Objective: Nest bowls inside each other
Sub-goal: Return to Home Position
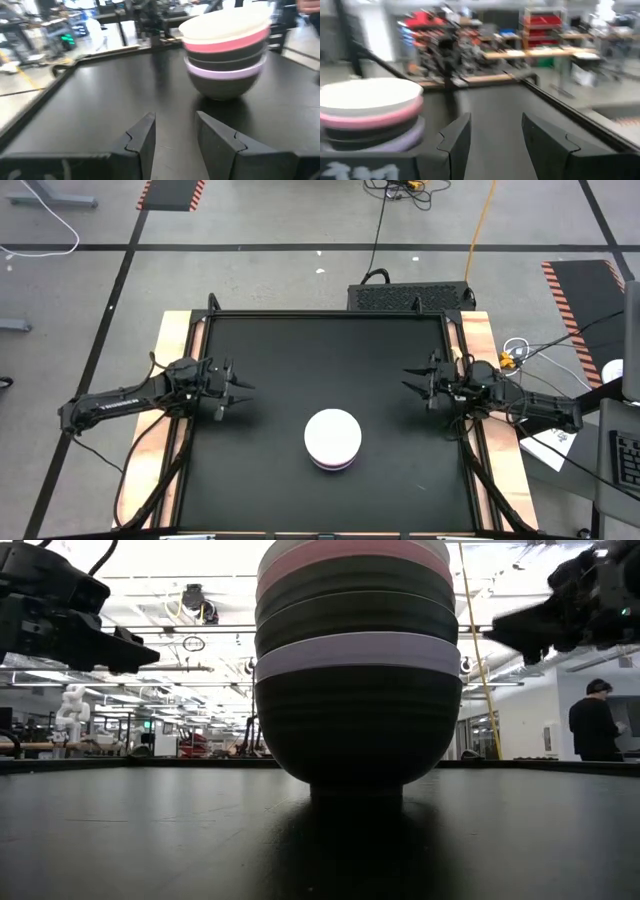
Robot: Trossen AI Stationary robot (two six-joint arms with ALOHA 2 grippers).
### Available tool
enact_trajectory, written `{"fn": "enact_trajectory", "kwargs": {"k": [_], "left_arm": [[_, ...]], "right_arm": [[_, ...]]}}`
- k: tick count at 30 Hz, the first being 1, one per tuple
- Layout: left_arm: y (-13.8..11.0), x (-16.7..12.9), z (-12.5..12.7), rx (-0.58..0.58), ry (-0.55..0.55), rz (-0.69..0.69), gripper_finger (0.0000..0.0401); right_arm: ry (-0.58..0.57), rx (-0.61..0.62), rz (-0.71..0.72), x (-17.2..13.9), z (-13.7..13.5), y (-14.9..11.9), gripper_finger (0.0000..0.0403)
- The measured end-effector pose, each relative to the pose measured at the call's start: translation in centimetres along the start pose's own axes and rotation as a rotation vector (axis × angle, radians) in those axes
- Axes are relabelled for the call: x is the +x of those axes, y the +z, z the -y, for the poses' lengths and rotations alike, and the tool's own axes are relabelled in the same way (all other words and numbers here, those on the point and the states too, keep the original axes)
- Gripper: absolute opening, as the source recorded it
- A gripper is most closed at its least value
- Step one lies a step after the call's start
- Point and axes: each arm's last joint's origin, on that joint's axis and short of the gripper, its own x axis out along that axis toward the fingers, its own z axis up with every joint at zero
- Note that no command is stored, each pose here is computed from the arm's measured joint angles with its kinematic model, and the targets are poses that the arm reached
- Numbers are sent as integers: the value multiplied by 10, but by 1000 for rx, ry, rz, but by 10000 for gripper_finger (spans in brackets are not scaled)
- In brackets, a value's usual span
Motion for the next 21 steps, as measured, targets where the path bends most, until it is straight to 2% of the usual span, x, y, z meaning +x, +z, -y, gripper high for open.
{"fn": "enact_trajectory", "kwargs": {"k": [3,9,14,17,21], "left_arm": [[1,-1,-1,-2,35,1,140],[-1,-1,-1,-48,34,-13,140],[-1,-1,0,-45,18,-10,140],[-1,-1,0,-49,0,-6,140],[-1,0,1,-28,-34,-2,130]], "right_arm": [[-42,13,-24,0,3,-4,169],[-38,16,-13,1,6,-5,169],[55,24,-8,2,3,-4,165],[55,33,-11,2,3,-4,135],[86,22,-18,2,2,-5,60]]}}
